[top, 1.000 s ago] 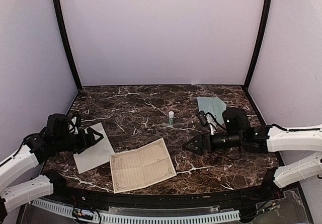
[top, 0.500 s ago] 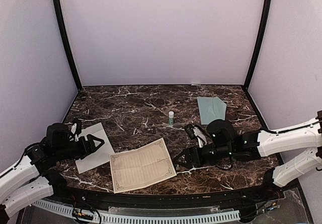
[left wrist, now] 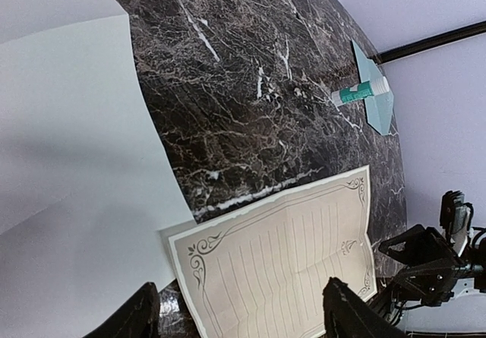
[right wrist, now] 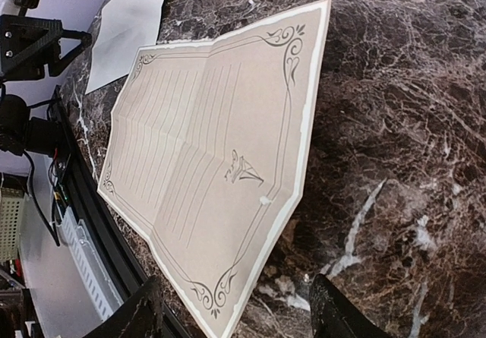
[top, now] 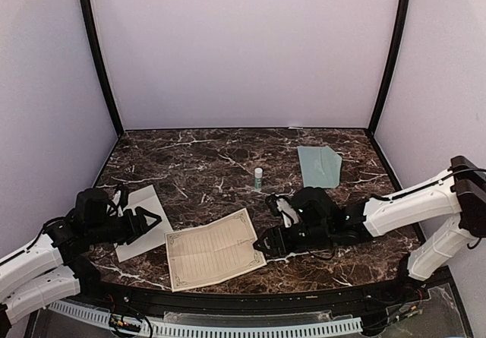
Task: Place the letter into the envelope and seal it
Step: Pick up the letter from the center of the board.
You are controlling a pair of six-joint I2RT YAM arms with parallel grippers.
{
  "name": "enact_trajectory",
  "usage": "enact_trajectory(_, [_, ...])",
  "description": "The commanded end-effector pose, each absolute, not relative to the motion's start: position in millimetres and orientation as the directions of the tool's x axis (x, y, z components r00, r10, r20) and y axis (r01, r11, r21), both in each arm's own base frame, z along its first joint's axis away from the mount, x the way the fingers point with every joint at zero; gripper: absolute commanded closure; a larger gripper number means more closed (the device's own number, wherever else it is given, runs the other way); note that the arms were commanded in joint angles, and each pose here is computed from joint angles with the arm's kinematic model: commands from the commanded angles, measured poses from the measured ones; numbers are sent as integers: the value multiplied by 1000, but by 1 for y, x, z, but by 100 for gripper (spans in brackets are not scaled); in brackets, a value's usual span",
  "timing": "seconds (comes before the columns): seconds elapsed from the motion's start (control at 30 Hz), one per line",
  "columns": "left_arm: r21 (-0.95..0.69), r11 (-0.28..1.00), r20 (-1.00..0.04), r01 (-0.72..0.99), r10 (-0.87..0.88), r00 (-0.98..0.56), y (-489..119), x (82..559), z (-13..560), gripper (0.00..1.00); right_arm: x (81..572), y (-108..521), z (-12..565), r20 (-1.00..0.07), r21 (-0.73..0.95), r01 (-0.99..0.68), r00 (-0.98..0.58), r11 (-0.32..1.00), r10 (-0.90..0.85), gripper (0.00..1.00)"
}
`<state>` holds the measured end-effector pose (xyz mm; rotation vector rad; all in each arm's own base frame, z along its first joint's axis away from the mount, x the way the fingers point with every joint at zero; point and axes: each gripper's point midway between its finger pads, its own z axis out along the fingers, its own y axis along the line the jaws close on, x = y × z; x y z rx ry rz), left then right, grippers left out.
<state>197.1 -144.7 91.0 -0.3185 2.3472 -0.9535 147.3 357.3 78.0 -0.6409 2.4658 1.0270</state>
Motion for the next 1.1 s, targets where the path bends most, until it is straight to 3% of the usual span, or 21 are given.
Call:
enact_trajectory(0.0, [-723,690,-450,32,-434,-780,-150,204,104,28,155,381,91,-561,571,-580,-792,581,-239,40])
enact_trajectory(0.23, [-723,691,-426,6,-440,-790,-149,201,92,28,162,387,77,-492,594,-494,-848,636,-199,49])
enact_trajectory(0.73, [-731,682,-421,5,-444,-791,-149,200,92,28,162,390,61,-439,615,-437,-881,656,-175,57])
enact_trajectory(1.07, [-742,671,-421,17,-446,-789,-151,201,98,28,161,403,56,-394,658,-399,-905,639,-160,71])
